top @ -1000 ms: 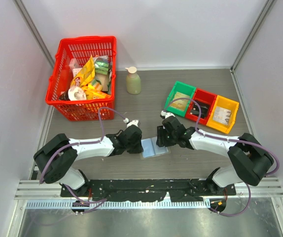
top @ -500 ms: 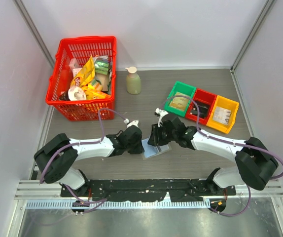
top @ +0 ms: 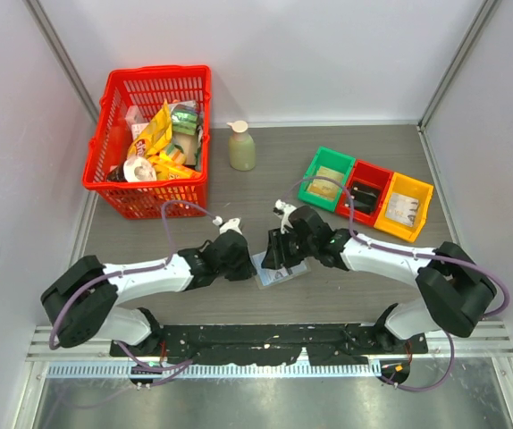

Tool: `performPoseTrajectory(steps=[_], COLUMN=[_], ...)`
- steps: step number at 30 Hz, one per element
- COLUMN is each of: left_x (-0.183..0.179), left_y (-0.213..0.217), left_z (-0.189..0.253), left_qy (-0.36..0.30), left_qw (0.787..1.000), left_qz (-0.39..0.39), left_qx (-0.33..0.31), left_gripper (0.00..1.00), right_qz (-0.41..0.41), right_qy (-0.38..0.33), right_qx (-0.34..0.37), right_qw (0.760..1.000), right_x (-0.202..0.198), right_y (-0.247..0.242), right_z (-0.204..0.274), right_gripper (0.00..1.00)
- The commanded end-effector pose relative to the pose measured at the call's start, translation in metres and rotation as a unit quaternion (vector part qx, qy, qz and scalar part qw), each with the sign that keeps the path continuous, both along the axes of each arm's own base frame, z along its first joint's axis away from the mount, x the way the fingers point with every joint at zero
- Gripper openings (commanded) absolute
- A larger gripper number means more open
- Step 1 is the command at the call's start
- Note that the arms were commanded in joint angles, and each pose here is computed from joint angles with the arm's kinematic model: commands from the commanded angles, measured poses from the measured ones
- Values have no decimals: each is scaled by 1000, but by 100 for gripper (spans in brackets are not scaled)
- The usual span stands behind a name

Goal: Take the credit cards out of the card holder
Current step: Remove the credit card from the card holder.

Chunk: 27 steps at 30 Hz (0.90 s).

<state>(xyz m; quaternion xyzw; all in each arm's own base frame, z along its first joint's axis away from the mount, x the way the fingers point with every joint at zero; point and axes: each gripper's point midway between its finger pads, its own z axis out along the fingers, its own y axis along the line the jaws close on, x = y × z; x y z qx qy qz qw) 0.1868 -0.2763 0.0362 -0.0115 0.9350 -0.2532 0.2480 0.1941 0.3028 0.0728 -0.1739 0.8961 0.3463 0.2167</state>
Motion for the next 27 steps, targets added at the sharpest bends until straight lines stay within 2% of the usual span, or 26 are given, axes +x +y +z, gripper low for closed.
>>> performPoseTrajectory(steps=[1, 6, 8, 14, 22, 27], left_x=[10, 18, 22, 25, 8, 0], left_y=[-4, -38, -47, -47, -28, -21], left_z=[35, 62, 60, 20, -23, -31], left_qy=[-45, -63, -58, -25, 28, 40], left_qw=[998, 994, 994, 998, 999, 998], left_qz=[11, -28, -37, -27, 2, 15], left_qx=[-34, -87, -88, -51, -28, -35], left_gripper=[10, 11, 10, 0, 0, 0], right_qz=[-36, -49, -52, -80, -85, -72], right_qy=[-32, -18, -6, 23, 50, 57], right_qx=[23, 94, 109, 128, 148, 184], right_qw=[999, 994, 993, 988, 984, 979], right_x=[21, 32, 28, 28, 15, 8], right_y=[-16, -24, -27, -39, -45, -41], right_z=[14, 14, 8, -15, -31, -30], right_gripper=[44, 42, 41, 40, 36, 26])
